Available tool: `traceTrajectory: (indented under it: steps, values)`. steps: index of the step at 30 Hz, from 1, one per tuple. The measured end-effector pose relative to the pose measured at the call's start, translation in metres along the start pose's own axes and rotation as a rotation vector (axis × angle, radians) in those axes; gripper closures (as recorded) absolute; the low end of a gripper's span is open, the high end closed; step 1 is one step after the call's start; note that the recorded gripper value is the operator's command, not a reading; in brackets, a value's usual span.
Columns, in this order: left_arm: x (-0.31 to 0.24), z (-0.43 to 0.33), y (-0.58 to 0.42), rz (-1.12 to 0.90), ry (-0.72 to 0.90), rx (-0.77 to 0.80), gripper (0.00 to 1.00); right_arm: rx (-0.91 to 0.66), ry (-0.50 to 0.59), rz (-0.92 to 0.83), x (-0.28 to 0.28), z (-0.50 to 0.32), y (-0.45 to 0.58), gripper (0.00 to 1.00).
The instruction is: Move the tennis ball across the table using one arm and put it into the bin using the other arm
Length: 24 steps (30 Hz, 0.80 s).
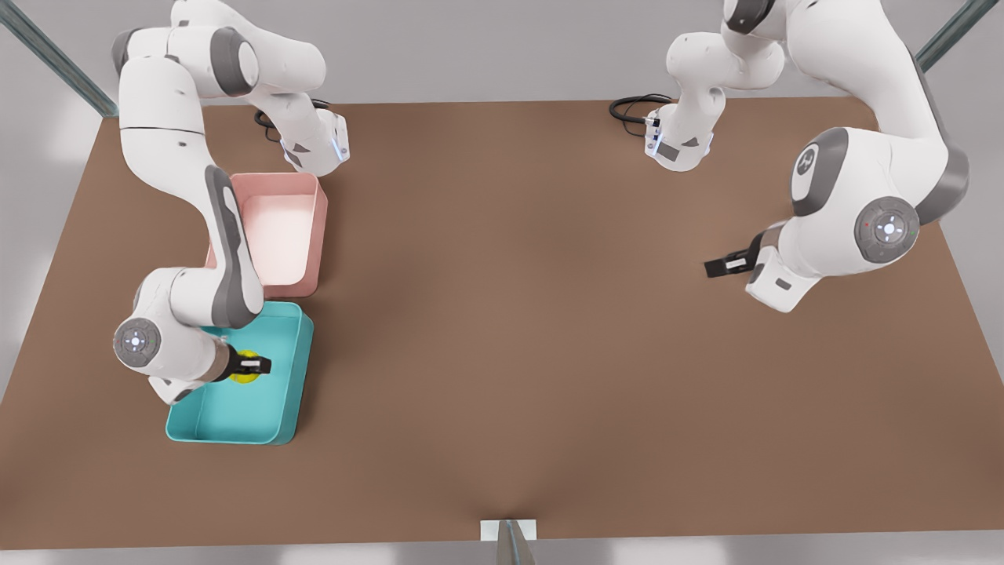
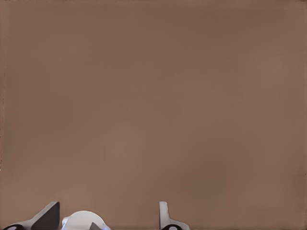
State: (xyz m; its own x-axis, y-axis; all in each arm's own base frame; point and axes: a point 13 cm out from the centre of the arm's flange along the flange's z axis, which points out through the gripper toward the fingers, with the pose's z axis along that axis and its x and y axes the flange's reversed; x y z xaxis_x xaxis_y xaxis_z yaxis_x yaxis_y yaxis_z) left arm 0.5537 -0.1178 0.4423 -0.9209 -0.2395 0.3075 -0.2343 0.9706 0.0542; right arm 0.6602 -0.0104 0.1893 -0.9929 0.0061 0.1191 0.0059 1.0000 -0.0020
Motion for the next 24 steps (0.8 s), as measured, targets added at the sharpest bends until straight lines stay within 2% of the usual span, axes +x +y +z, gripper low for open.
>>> traceTrajectory:
  steps: [1,2,6,12,18,20,24]
  values:
    - [0.000,-0.004,0.001,0.001,-0.005,0.003,0.00,0.007,0.029,-0.023,0.005,0.009,-0.008,0.01]
    - [0.001,-0.005,0.001,0.005,-0.005,0.003,0.00,0.010,0.058,-0.044,0.010,0.018,-0.015,0.00]
    - [0.006,-0.003,-0.004,0.024,0.008,-0.001,0.00,0.004,0.122,-0.131,0.022,0.036,-0.026,0.00]
    - [0.007,-0.002,-0.004,0.032,0.016,-0.003,0.00,-0.032,0.097,-0.213,0.014,-0.017,0.014,0.00]
    - [0.007,-0.001,-0.002,0.036,0.022,-0.004,0.00,-0.024,-0.023,-0.158,0.099,-0.206,-0.011,0.00]
    - [0.008,0.000,-0.002,0.039,0.024,-0.005,0.00,-0.025,-0.016,-0.142,0.137,-0.226,-0.020,0.00]
    - [0.008,0.001,-0.002,0.042,0.028,-0.006,0.00,-0.023,0.018,-0.106,0.158,-0.232,-0.037,0.00]
